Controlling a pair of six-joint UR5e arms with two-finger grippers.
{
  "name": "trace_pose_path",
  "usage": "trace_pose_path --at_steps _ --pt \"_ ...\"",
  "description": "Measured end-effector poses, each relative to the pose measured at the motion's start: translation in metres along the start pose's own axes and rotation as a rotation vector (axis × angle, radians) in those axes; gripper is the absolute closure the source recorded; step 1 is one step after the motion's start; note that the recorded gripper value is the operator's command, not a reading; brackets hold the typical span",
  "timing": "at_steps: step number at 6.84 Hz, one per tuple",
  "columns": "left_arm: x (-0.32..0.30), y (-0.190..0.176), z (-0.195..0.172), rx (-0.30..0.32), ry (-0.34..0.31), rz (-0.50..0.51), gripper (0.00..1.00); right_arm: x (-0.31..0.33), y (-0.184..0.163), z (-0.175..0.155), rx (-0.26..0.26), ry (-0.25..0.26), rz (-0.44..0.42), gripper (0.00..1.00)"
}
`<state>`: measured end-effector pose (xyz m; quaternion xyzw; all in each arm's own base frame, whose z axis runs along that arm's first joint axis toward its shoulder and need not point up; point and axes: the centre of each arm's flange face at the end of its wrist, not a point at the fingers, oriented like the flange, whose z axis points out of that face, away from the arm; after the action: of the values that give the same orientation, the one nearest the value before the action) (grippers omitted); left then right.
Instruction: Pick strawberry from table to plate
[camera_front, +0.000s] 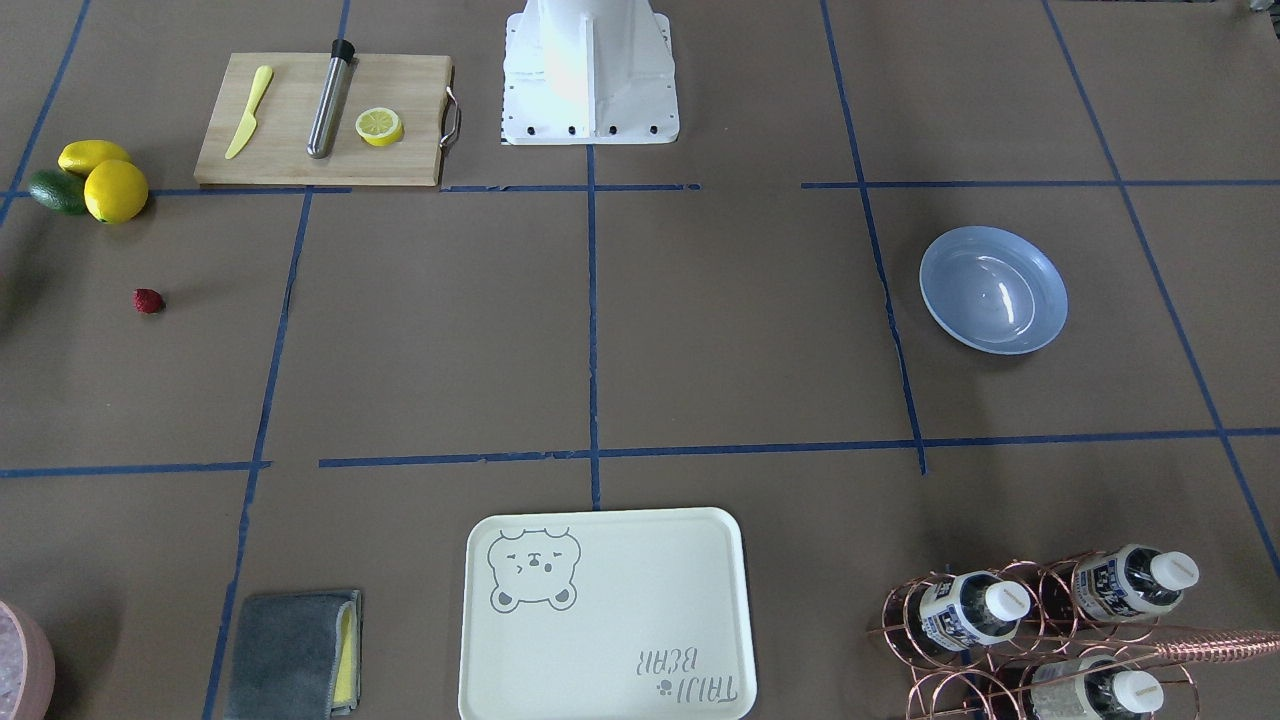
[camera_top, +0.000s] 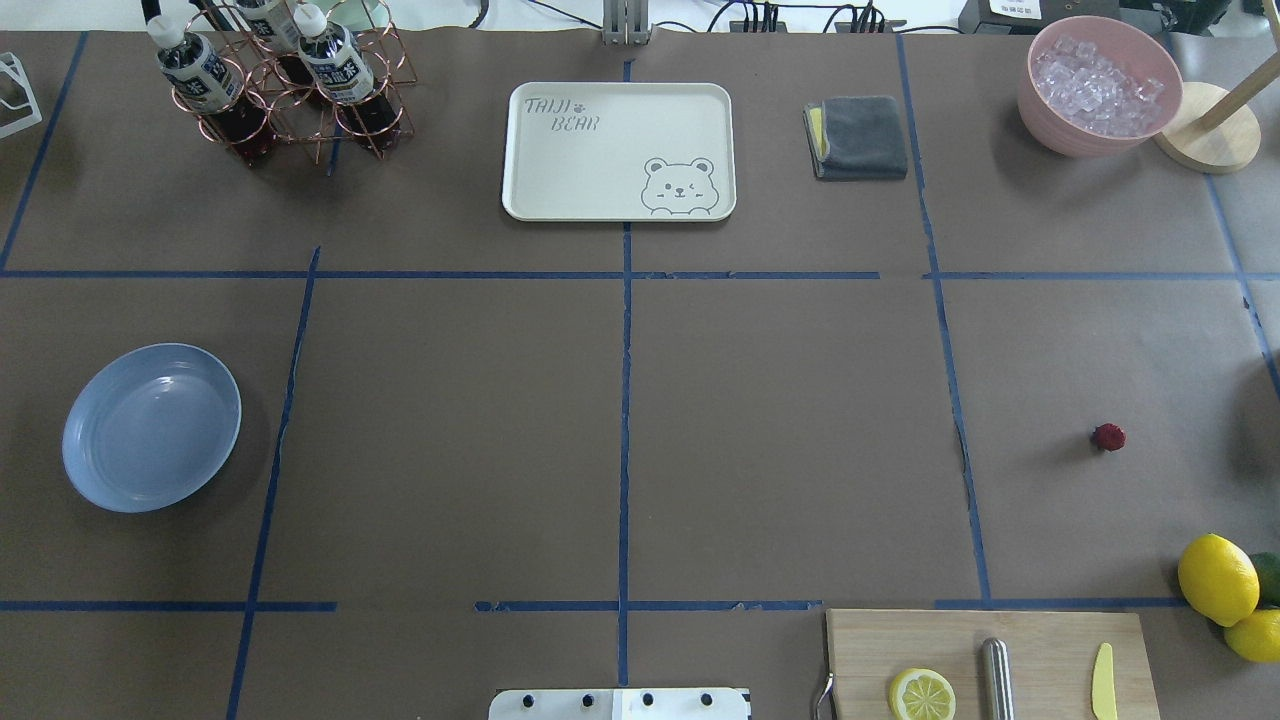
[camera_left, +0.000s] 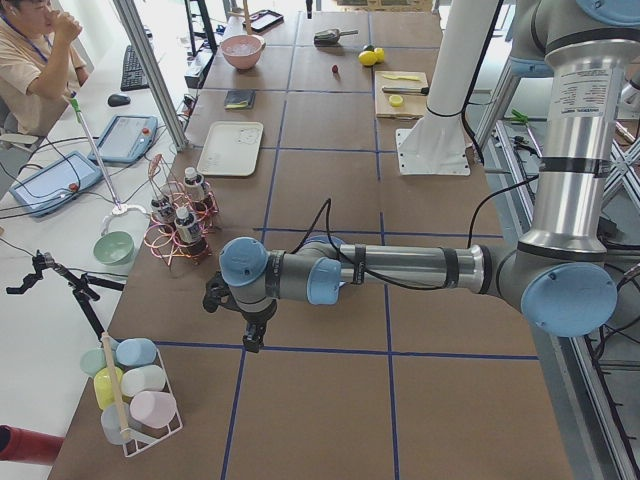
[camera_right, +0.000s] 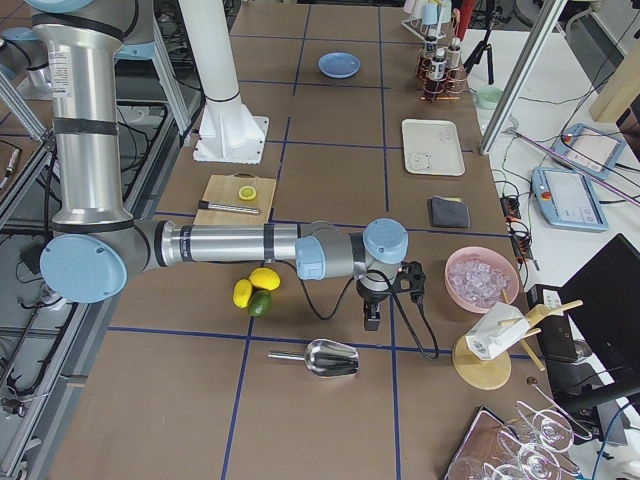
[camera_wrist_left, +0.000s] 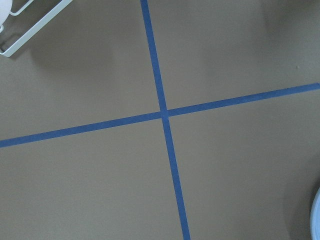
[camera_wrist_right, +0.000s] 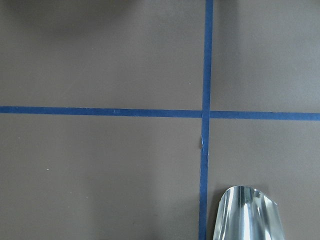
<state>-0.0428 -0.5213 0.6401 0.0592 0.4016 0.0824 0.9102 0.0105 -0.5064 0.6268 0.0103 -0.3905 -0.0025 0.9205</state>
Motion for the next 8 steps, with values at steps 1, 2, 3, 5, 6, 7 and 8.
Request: trace_pose_path --at_steps 1,2,3,5,6,7,8 --pt "0.003 0.000 -0.002 0.009 -0.001 0.023 0.00 -0.001 0.000 0.000 0.001 -0.001 -0.001 0.00" --pt "0.007 0.005 -0.003 0.023 -0.003 0.061 0.00 -0.002 -0.001 0.000 0.000 -0.001 -0.004 0.00" --pt "0.012 0.006 -0.007 0.031 -0.004 0.082 0.00 -0.006 -0.002 0.001 -0.001 -0.002 -0.011 0.00" --pt "0.027 0.002 -0.010 0.036 -0.002 0.117 0.00 -0.022 -0.007 0.006 -0.010 -0.003 -0.043 0.00" --pt "0.032 0.002 -0.006 0.029 0.002 0.130 0.00 -0.028 -0.009 0.011 -0.017 -0.003 -0.055 0.00" --pt "0.034 0.002 0.001 0.023 0.012 0.142 0.00 -0.031 -0.010 0.012 -0.019 -0.004 -0.063 0.00" --pt "0.053 -0.002 0.022 0.011 0.028 0.203 0.00 -0.033 -0.010 0.012 -0.019 -0.005 -0.066 0.00"
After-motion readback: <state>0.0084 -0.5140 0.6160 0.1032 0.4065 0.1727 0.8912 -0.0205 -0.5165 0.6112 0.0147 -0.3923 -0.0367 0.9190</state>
